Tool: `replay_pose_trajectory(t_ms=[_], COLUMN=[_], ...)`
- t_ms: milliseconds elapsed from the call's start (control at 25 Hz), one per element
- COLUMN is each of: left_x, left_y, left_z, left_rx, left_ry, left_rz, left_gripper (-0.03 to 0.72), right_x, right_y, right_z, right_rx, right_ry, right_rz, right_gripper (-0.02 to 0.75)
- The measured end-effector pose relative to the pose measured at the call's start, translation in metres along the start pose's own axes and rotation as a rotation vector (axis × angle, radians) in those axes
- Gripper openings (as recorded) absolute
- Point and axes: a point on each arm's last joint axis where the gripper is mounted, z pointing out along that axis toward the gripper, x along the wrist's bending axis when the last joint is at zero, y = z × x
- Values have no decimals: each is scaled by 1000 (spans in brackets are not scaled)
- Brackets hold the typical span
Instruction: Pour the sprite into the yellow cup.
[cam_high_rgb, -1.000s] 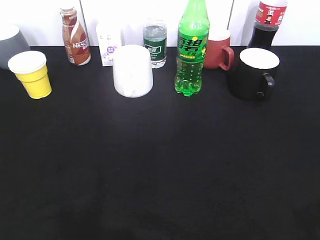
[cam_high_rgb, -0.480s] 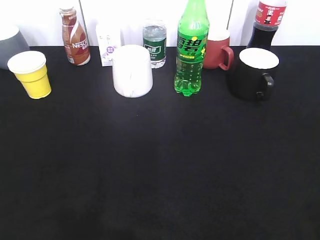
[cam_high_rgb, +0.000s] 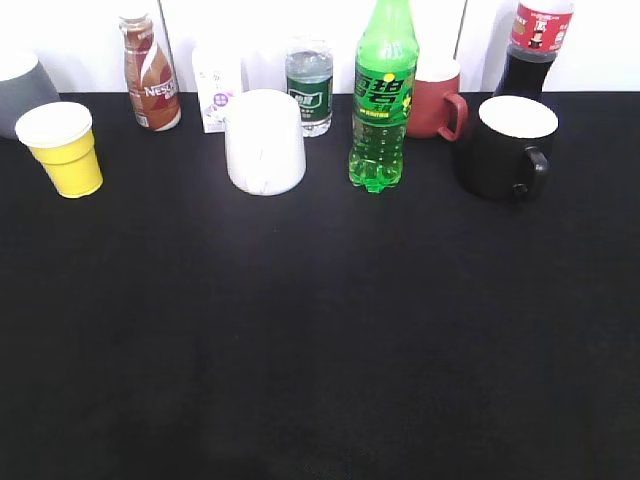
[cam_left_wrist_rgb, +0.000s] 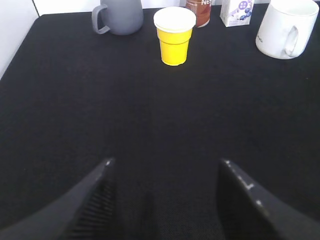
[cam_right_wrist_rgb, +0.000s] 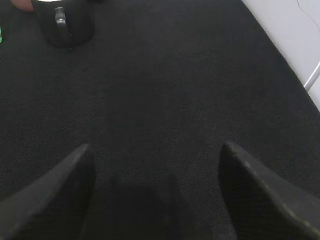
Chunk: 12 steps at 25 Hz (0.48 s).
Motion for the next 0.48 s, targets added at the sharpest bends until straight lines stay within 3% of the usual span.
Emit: replay_pose_trajectory(t_ms=[240, 360, 480], left_x=[0, 0, 0], left_y=[0, 0, 0], left_z=[0, 0, 0], left_rx=[1, 1, 1], left_ry=[0, 0, 0], left_rz=[0, 0, 0], left_gripper=[439, 436, 436], right_x=[0, 9, 11], right_y=[0, -1, -1], right_z=[0, -1, -1], right_rx=[0, 11, 12], right_ry=[1, 94, 119], right_rz=[0, -6, -18], right_gripper=[586, 586, 586])
